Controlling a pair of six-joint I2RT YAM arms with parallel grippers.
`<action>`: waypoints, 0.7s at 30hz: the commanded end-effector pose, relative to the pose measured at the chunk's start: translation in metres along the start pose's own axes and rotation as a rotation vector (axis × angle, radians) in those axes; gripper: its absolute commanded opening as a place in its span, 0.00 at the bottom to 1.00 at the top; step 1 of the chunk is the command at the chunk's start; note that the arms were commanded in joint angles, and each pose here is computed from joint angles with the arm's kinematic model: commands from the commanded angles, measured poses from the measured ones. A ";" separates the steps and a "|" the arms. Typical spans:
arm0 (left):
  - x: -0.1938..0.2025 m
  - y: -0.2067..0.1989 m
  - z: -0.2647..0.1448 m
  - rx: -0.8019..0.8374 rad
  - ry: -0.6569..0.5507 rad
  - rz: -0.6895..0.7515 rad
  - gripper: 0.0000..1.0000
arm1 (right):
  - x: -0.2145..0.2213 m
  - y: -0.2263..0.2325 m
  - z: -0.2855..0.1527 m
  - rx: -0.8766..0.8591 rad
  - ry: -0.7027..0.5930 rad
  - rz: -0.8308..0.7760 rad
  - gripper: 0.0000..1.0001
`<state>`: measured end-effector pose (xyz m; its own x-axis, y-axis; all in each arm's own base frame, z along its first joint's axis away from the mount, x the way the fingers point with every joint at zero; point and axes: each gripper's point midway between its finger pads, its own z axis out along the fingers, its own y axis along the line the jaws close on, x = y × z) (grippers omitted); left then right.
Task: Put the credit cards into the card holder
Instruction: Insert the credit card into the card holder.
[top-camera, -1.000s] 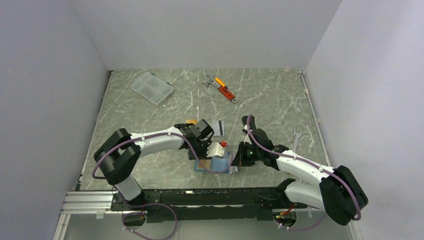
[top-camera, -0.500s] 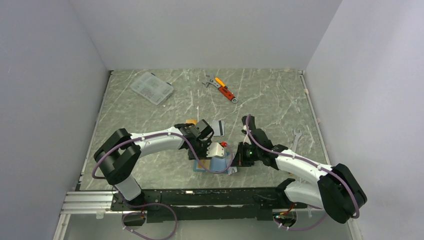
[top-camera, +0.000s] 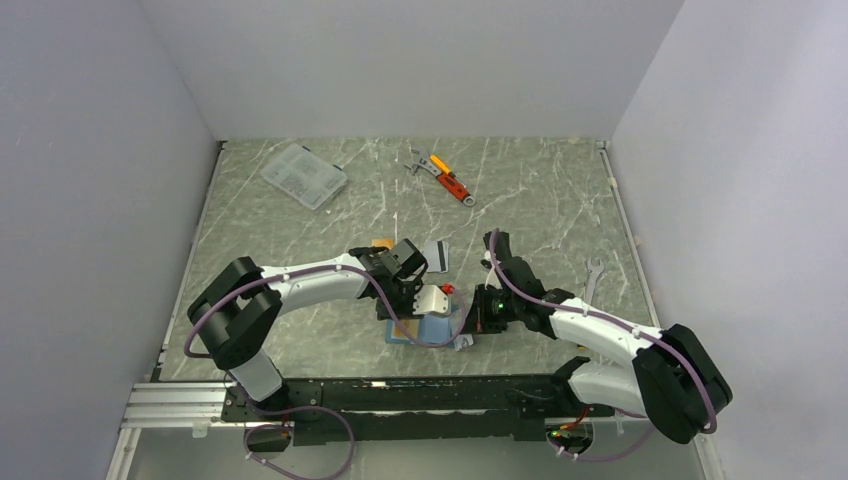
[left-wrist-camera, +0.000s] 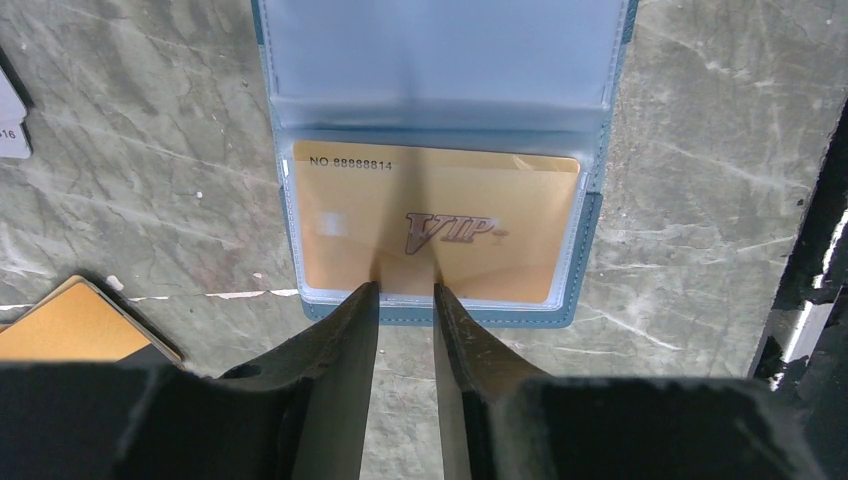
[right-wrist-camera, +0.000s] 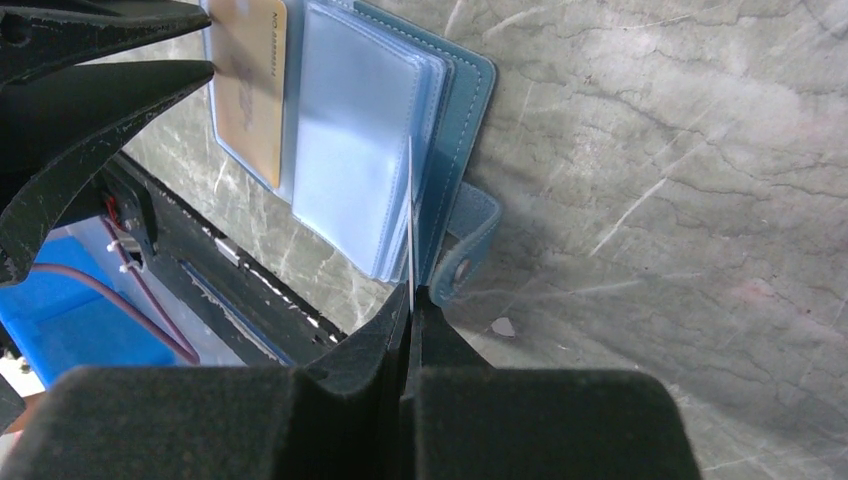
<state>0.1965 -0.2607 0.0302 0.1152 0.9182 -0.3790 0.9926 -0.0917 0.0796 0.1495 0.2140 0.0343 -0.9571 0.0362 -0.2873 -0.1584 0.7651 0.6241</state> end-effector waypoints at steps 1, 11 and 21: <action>-0.003 -0.004 0.001 0.022 -0.018 0.021 0.32 | -0.002 0.011 -0.005 -0.044 0.002 -0.046 0.00; -0.002 -0.006 0.001 0.029 -0.013 0.019 0.31 | -0.002 0.019 -0.004 -0.086 0.018 -0.059 0.00; -0.001 -0.006 0.000 0.031 -0.009 0.024 0.31 | -0.007 0.025 -0.011 -0.096 -0.005 -0.080 0.00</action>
<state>0.1960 -0.2604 0.0300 0.1151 0.9185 -0.3782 0.9927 -0.0925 0.0774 0.1404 0.2187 0.0390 -0.9608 -0.0139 -0.2769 -0.1988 0.7308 0.6530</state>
